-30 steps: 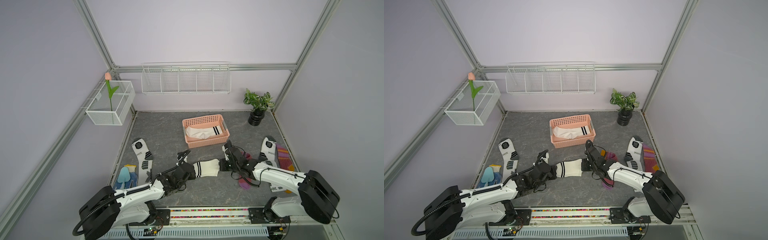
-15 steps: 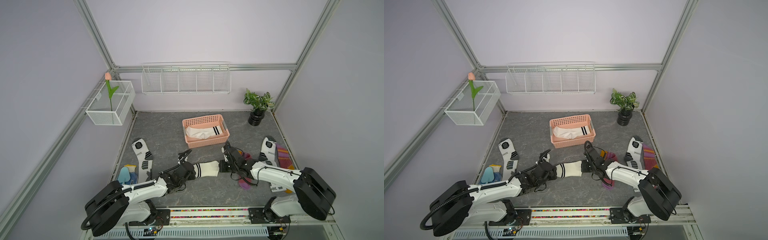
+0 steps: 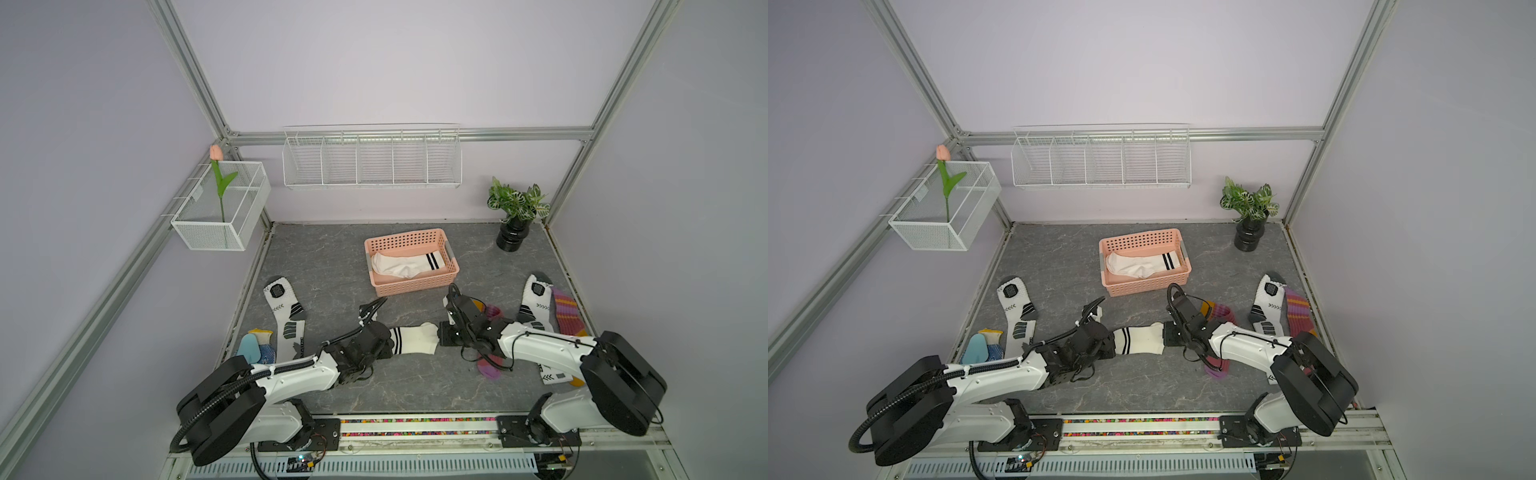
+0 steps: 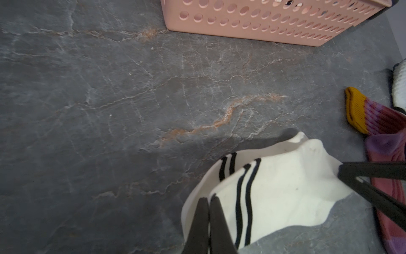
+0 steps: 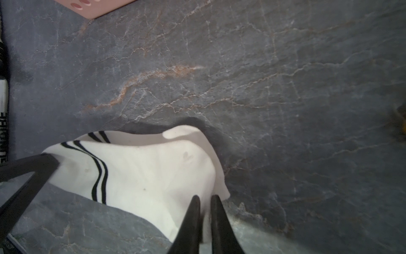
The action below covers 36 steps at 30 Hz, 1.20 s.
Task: Place the socks together as a pair
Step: Adjust the sock to the sock.
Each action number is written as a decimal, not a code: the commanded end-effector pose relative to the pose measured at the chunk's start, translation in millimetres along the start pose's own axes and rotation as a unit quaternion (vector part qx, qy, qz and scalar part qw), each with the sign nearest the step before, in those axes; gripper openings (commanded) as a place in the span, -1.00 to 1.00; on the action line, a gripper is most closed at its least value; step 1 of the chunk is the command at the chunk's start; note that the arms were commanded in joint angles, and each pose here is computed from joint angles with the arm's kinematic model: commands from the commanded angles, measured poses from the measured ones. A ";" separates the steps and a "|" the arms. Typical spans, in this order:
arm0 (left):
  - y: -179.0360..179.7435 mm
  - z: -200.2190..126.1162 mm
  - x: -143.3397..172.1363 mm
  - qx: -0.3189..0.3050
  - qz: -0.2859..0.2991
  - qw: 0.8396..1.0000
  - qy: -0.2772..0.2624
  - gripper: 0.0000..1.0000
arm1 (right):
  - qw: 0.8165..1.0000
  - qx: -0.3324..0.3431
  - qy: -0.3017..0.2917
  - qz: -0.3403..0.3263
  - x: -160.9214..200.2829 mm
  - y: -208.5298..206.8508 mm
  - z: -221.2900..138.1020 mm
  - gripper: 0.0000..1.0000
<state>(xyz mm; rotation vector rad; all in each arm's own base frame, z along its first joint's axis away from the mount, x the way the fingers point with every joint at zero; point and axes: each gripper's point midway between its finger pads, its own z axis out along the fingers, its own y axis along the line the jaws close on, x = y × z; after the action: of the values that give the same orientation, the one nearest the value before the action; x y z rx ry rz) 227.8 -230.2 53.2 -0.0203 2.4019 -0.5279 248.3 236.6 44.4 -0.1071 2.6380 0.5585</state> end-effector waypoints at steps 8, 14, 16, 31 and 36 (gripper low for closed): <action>2.7 -2.4 -3.7 -0.010 -0.011 1.000 -0.004 -0.69 | 1.000 0.001 -0.015 -0.004 -5.9 1.2 1.2 -0.81; 3.0 -0.2 -0.3 -0.009 -0.010 1.000 0.002 -0.71 | 1.000 -0.015 -0.017 -0.014 -7.5 7.6 2.6 -0.86; 2.9 0.4 0.3 -0.010 -0.008 1.000 0.004 -0.79 | 0.999 -0.024 -0.023 -0.019 -9.2 11.4 0.0 -0.86; 5.0 -0.1 5.9 -0.008 -0.008 1.000 0.014 -1.00 | 0.995 -0.048 -0.059 -0.058 -20.6 21.7 -11.5 -0.86; 6.1 -2.1 6.3 -0.005 -0.012 1.000 0.012 -1.00 | 0.996 -0.044 -0.057 -0.061 -19.3 19.9 -9.7 -0.86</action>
<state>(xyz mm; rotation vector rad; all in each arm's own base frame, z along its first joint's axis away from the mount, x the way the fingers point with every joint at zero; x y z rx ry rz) 225.2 -229.5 50.0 -0.0272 2.4220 -0.5282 259.6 246.9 62.0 -0.2198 2.5065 0.6003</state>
